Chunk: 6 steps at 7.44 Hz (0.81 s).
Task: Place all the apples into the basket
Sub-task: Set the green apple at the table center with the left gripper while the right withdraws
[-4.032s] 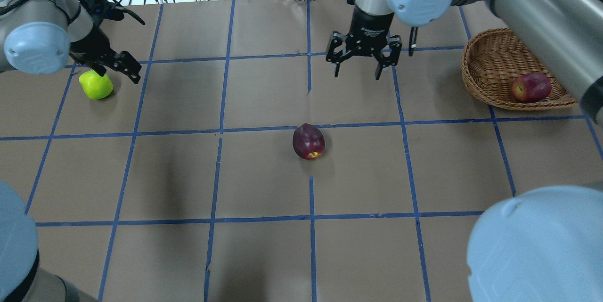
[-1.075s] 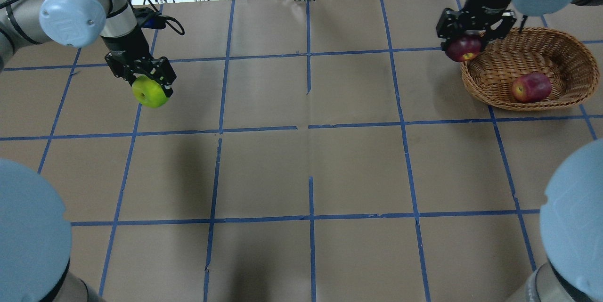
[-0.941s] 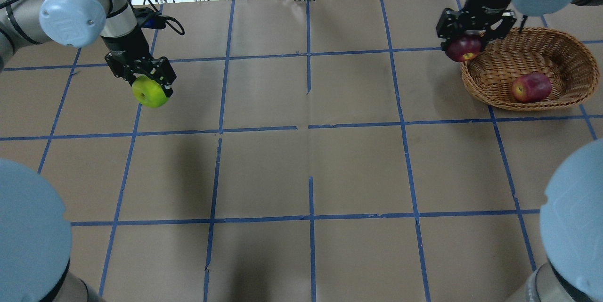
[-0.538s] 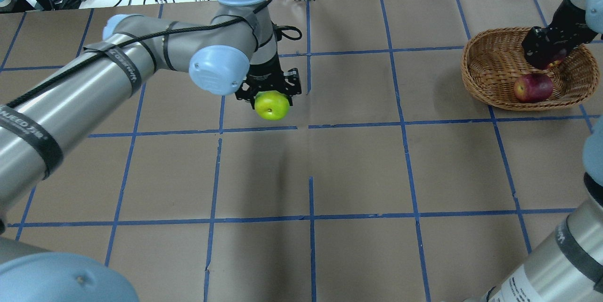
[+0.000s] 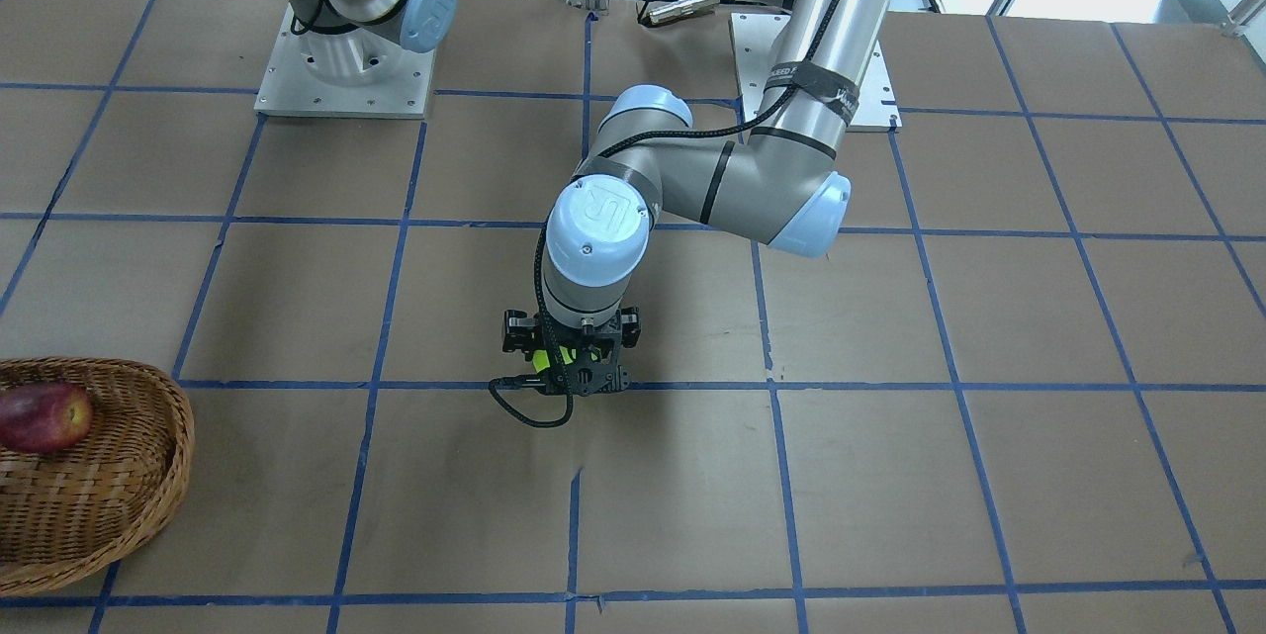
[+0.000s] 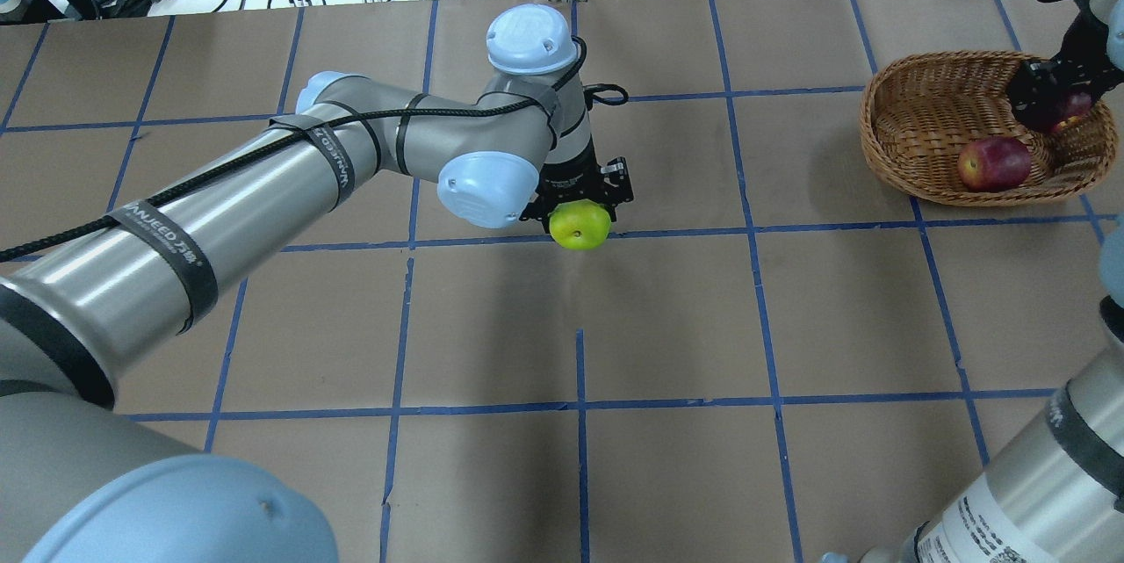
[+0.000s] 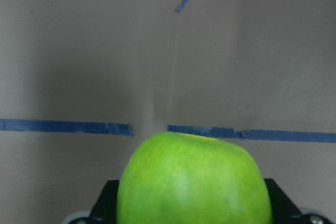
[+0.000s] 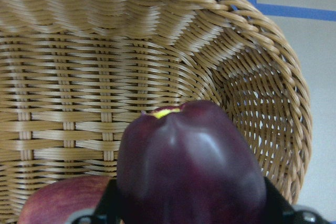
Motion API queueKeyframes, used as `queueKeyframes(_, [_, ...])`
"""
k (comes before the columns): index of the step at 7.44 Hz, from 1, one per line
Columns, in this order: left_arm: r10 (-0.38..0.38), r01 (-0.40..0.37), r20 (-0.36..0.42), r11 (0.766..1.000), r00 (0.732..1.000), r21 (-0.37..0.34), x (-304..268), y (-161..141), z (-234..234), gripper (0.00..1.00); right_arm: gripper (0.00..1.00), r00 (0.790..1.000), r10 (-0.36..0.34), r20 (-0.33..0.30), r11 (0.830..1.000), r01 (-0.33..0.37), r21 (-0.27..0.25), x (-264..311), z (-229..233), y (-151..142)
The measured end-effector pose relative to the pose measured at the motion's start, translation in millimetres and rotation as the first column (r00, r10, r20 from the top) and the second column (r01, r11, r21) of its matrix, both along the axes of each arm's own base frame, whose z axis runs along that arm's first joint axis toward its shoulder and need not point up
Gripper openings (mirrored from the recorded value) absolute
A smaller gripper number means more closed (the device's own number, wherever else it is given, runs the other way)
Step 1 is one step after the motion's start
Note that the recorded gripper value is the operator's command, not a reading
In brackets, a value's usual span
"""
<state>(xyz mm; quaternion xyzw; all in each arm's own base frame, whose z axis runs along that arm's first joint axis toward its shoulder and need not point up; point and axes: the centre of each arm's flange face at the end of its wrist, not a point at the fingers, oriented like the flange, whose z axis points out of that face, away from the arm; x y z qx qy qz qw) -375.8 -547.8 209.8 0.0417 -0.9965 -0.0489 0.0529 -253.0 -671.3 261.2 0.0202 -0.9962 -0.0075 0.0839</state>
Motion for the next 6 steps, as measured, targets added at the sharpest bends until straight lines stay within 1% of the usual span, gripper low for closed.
queueKeyframes(1, [-0.009, 0.009, 0.001, 1.000, 1.000, -0.002, -2.9, 2.6, -7.4, 1.00, 1.00, 1.000, -0.025, 0.004, 1.000, 0.025, -0.005, -11.1, -0.3, 3.3])
queueKeyframes(2, [-0.017, 0.017, -0.006, 1.000, 1.000, -0.020, -4.1, 2.6, -6.0, 1.00, 1.00, 0.999, -0.041, 0.006, 0.999, 0.041, -0.006, -17.6, 2.6, 6.7])
queueKeyframes(3, [-0.019, 0.019, -0.016, 0.999, 1.000, -0.047, -3.1, -0.7, 6.1, 1.00, 1.00, 0.998, -0.056, 0.009, 0.998, 0.056, -0.006, -17.4, 13.3, 10.9])
queueKeyframes(4, [-0.023, 0.021, -0.025, 0.997, 0.999, -0.071, 4.1, -8.2, 26.4, 1.00, 1.00, 0.996, -0.084, 0.016, 0.996, 0.084, -0.004, -10.4, 32.1, 16.8])
queueKeyframes(5, [-0.038, 0.035, -0.025, 0.996, 0.999, -0.077, 23.0, -20.9, 53.9, 1.00, 1.00, 0.993, -0.110, 0.037, 0.994, 0.110, -0.002, 6.1, 52.9, 21.5])
queueKeyframes(6, [-0.065, 0.063, -0.018, 0.996, 0.998, -0.067, 49.6, -33.1, 83.2, 1.00, 1.00, 0.989, -0.132, 0.074, 0.991, 0.132, -0.001, 35.3, 72.2, 22.8])
